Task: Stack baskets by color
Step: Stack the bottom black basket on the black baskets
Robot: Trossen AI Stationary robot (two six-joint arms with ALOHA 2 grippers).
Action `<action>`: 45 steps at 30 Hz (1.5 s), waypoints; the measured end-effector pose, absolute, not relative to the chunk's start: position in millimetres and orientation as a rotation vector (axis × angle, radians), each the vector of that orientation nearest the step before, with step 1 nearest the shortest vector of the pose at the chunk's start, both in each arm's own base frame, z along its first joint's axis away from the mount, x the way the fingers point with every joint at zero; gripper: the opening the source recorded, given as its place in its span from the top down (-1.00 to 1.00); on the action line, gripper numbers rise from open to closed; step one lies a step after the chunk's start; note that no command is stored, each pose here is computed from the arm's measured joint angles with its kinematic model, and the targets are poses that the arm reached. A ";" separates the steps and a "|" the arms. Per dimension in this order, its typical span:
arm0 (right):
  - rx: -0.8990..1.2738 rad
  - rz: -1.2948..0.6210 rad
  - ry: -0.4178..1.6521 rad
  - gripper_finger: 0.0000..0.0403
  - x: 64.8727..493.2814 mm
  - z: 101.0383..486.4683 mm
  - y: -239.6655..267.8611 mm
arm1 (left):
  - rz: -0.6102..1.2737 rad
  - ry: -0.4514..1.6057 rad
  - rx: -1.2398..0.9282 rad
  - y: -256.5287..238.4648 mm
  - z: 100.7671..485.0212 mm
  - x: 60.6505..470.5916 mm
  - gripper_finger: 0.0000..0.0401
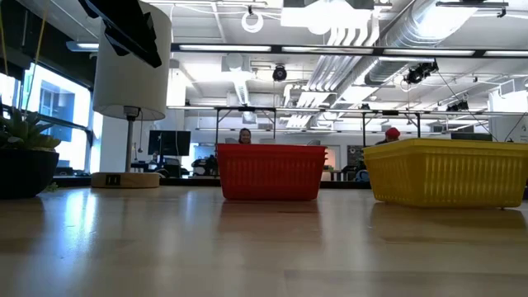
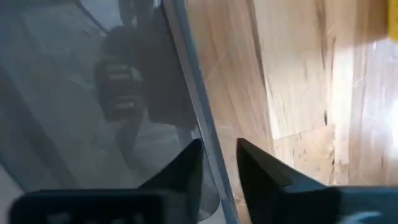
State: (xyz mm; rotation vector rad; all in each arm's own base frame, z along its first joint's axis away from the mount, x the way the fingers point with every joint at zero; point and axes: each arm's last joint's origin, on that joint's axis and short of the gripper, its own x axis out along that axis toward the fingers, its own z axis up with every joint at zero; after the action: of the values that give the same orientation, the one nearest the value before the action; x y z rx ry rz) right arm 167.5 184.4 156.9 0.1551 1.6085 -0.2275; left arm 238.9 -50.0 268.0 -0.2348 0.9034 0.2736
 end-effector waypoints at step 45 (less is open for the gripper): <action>-0.181 -0.288 1.136 1.00 253.0 299.6 136.7 | 0.284 0.893 -0.118 -48.2 268.4 239.0 0.32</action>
State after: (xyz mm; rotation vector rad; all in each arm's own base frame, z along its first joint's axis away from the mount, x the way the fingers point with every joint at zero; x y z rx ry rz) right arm 253.0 136.7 299.6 -0.1811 1.1364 -0.2884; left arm 239.0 -48.2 268.4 -0.1181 0.8933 0.2840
